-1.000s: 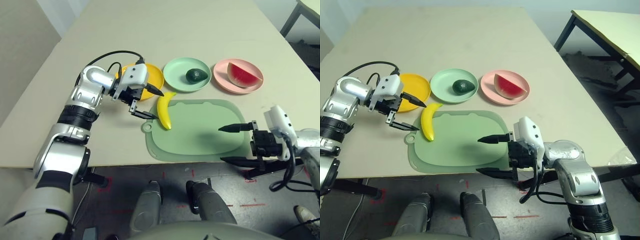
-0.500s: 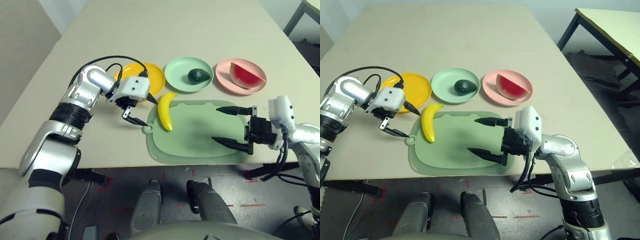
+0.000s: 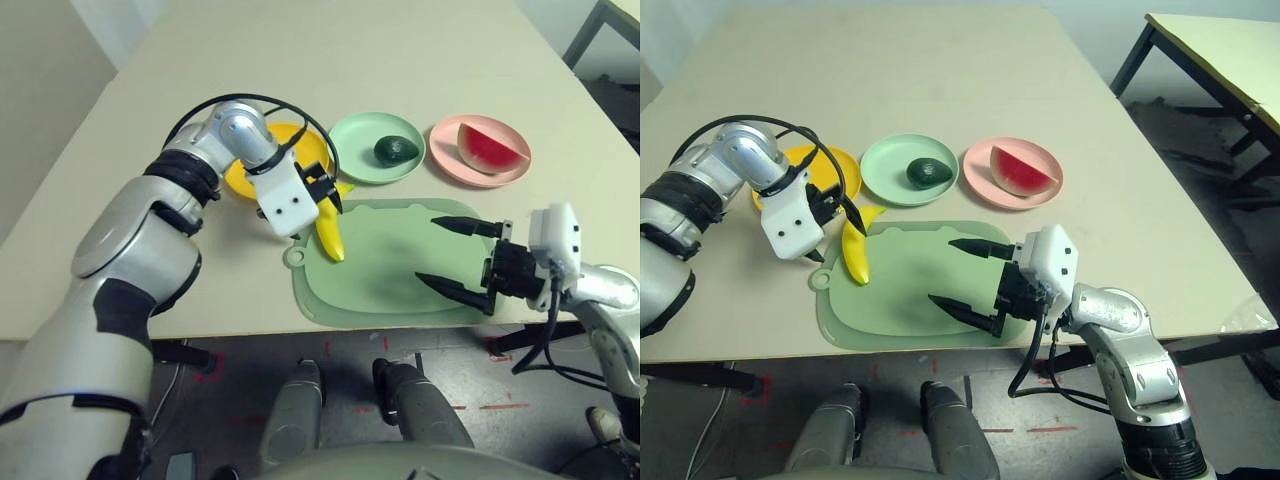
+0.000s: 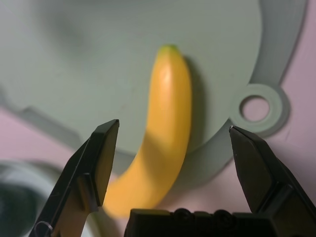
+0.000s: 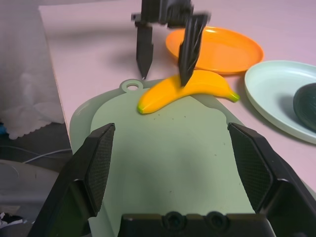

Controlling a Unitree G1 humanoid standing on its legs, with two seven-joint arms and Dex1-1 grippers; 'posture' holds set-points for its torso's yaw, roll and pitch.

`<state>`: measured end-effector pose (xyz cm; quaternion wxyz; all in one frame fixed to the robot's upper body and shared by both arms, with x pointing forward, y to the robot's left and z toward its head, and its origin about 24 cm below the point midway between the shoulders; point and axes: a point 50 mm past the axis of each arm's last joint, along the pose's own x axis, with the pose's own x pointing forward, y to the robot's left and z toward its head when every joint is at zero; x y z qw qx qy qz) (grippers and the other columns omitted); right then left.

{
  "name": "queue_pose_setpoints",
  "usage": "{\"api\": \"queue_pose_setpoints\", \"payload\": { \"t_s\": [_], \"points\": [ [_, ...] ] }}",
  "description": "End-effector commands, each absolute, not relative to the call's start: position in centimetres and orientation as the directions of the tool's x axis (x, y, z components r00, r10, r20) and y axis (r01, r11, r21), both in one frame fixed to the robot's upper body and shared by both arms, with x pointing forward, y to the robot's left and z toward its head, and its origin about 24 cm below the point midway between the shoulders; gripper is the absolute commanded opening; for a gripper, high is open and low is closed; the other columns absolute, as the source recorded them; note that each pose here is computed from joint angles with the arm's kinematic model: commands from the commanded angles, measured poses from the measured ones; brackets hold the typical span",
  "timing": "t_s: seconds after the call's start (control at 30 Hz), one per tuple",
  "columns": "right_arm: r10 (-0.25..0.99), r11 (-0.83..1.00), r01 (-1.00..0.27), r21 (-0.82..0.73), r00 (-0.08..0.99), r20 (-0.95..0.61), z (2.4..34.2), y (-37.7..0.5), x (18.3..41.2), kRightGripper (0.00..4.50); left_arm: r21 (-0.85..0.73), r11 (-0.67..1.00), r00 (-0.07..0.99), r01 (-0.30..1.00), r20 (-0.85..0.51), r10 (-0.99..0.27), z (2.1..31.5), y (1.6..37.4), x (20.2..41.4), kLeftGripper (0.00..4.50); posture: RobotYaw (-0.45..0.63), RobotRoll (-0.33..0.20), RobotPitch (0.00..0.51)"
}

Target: Place the fruits into color-matched plates.

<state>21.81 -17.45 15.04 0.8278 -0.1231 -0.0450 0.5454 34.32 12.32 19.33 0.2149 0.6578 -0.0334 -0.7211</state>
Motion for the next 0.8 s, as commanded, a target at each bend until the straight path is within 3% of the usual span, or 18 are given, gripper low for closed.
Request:
{"api": "queue_pose_setpoints", "payload": {
  "t_s": [0.03, 0.23, 0.33, 0.57, 0.6, 0.8],
  "points": [
    [0.915, 0.377, -0.895, -0.237, 0.4, -0.058, 15.3, -17.2, 21.4, 4.48, 0.272, -0.928, -0.05, 0.253, -0.955, -0.294, 18.6, 12.5, 34.3, 4.5, -0.17, 0.0, 0.168],
    [0.903, 0.402, -0.889, -0.221, 0.424, -0.066, 15.4, -17.2, 21.1, 4.48, 0.25, -0.926, -0.058, 0.283, -0.959, -0.276, 17.3, 12.3, 34.4, 4.5, -0.19, 0.0, 0.169],
    [0.904, 0.398, -0.891, -0.218, 0.422, -0.074, 15.4, -17.1, 20.9, 4.5, 0.263, -0.913, -0.046, 0.31, -0.956, -0.291, 16.8, 12.1, 34.6, 3.93, -0.2, 0.0, 0.167],
    [0.897, 0.411, -0.887, -0.211, 0.435, -0.079, 15.4, -17.3, 20.9, 4.5, 0.283, -0.894, -0.017, 0.347, -0.952, -0.307, 16.6, 11.8, 34.9, 1.6, -0.2, 0.0, 0.165],
    [0.897, 0.41, -0.887, -0.21, 0.434, -0.082, 15.4, -17.4, 20.9, 4.5, 0.288, -0.892, -0.014, 0.349, -0.95, -0.312, 16.7, 11.7, 35.0, 1.44, -0.19, 0.0, 0.163],
    [0.903, 0.398, -0.897, -0.193, 0.42, -0.092, 15.4, -17.7, 20.8, 4.5, 0.392, -0.837, 0.026, 0.382, -0.91, -0.415, 19.0, 11.1, 35.6, 1.44, -0.19, 0.0, 0.162]
  ]
}}
